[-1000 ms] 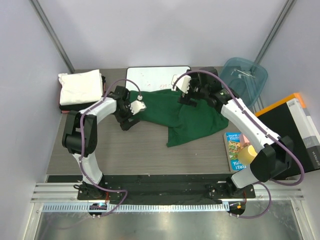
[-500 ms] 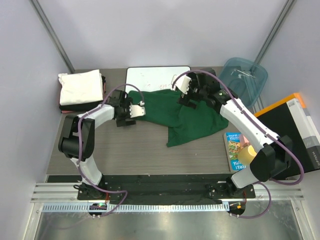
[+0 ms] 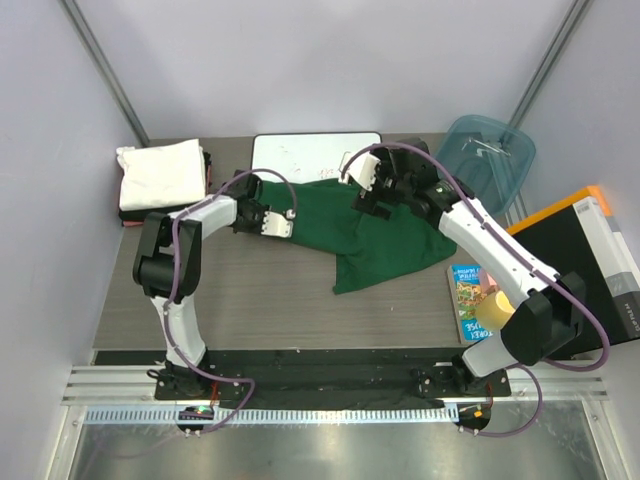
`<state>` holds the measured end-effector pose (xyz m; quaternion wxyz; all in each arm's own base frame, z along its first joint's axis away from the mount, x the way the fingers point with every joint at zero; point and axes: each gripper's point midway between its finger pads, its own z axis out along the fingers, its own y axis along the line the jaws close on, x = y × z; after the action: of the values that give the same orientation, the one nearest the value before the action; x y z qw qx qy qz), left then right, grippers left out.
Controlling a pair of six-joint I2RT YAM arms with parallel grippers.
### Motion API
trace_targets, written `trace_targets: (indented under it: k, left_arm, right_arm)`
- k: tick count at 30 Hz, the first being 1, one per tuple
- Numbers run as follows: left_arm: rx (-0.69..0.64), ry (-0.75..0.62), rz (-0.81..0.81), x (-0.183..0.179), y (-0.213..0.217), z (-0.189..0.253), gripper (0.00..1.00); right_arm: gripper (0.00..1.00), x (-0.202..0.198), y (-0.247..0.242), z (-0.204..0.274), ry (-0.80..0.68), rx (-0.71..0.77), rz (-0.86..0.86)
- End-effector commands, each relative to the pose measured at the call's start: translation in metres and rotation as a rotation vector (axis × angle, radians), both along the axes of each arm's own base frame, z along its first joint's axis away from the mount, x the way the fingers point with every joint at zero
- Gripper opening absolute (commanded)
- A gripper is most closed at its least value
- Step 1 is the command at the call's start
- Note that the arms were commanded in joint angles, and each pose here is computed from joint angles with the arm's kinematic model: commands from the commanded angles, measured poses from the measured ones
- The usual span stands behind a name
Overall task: Fold and stack the t-shirts
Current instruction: Flatten out the tshirt
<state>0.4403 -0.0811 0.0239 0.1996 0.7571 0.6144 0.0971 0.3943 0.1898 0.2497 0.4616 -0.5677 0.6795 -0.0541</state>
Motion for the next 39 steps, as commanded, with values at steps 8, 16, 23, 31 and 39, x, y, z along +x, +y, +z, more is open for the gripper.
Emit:
trace_targets:
  k: [8,16,23,31,39]
  left_arm:
    - [-0.061,0.311,0.206,-0.031,-0.002,0.012,0.00]
    - [-0.155,0.201,0.372,-0.007,-0.010,0.068,0.00]
    - [-0.158,0.184,0.434,-0.011,-0.008,0.089,0.00]
    - [-0.160,0.136,0.450,-0.016,-0.005,0.106,0.00]
    - [-0.142,0.107,0.448,-0.011,0.000,0.103,0.00]
  right_arm:
    - [0.99,-0.089,0.046,-0.050,0.382,0.129,0.109]
    - [0.97,-0.163,0.073,-0.142,0.535,-0.015,0.322]
    - [0.97,-0.146,0.092,-0.167,0.508,-0.042,0.388]
    - [0.91,-0.136,0.097,-0.190,0.502,-0.077,0.408]
    - [0.19,-0.129,0.099,-0.200,0.520,-0.110,0.404]
